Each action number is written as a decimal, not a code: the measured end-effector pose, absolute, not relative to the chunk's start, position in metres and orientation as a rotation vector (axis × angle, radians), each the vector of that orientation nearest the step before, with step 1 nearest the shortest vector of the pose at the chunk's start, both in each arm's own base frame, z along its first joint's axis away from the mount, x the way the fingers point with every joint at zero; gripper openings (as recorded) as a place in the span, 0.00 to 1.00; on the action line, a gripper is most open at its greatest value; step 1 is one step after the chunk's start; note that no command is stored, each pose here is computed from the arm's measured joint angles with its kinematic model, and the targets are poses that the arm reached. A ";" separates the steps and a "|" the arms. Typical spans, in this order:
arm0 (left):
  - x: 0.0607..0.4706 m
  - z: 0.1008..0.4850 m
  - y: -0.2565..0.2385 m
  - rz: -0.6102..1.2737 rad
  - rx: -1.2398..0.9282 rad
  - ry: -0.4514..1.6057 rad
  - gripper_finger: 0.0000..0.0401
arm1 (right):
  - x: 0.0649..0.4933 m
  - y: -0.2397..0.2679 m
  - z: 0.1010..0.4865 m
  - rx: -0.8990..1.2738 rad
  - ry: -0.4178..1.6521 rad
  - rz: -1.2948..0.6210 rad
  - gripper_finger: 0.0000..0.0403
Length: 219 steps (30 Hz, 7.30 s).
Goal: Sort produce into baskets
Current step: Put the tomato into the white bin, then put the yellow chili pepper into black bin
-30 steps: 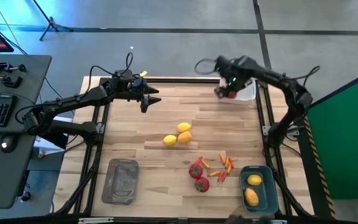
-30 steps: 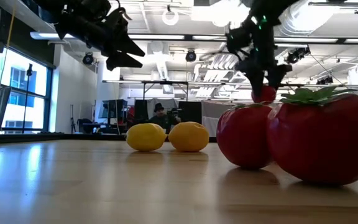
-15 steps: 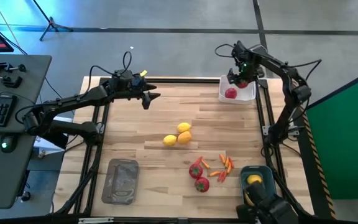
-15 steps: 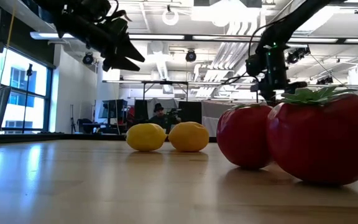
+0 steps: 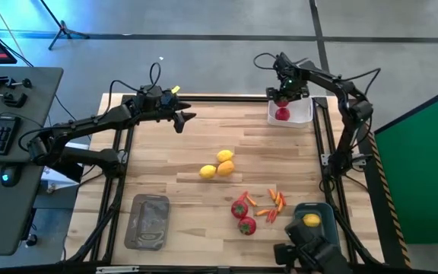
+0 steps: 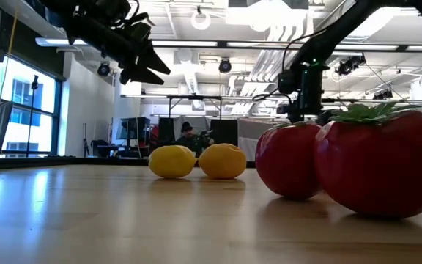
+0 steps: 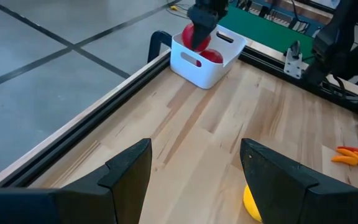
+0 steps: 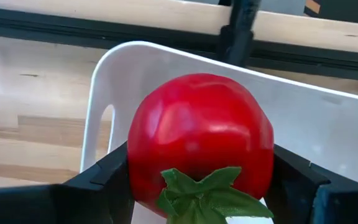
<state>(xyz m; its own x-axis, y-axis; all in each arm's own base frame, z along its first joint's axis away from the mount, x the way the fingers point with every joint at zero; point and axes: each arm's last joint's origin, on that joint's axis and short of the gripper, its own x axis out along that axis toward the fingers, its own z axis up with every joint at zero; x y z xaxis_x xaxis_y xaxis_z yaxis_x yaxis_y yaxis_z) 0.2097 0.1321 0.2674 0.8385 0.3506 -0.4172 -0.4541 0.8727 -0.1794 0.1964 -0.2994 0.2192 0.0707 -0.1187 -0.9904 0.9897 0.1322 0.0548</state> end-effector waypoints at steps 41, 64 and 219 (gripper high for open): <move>0.209 0.266 0.132 0.436 -0.264 0.405 0.58 | 0.227 -0.286 0.288 0.781 1.002 -1.108 0.52; 0.209 0.262 0.128 0.318 -0.289 0.446 0.58 | 0.271 -0.054 0.300 0.758 0.789 -0.924 0.03; 0.271 0.323 0.035 -0.213 -0.536 0.092 0.00 | 0.367 0.005 0.336 0.410 -0.086 -0.124 0.14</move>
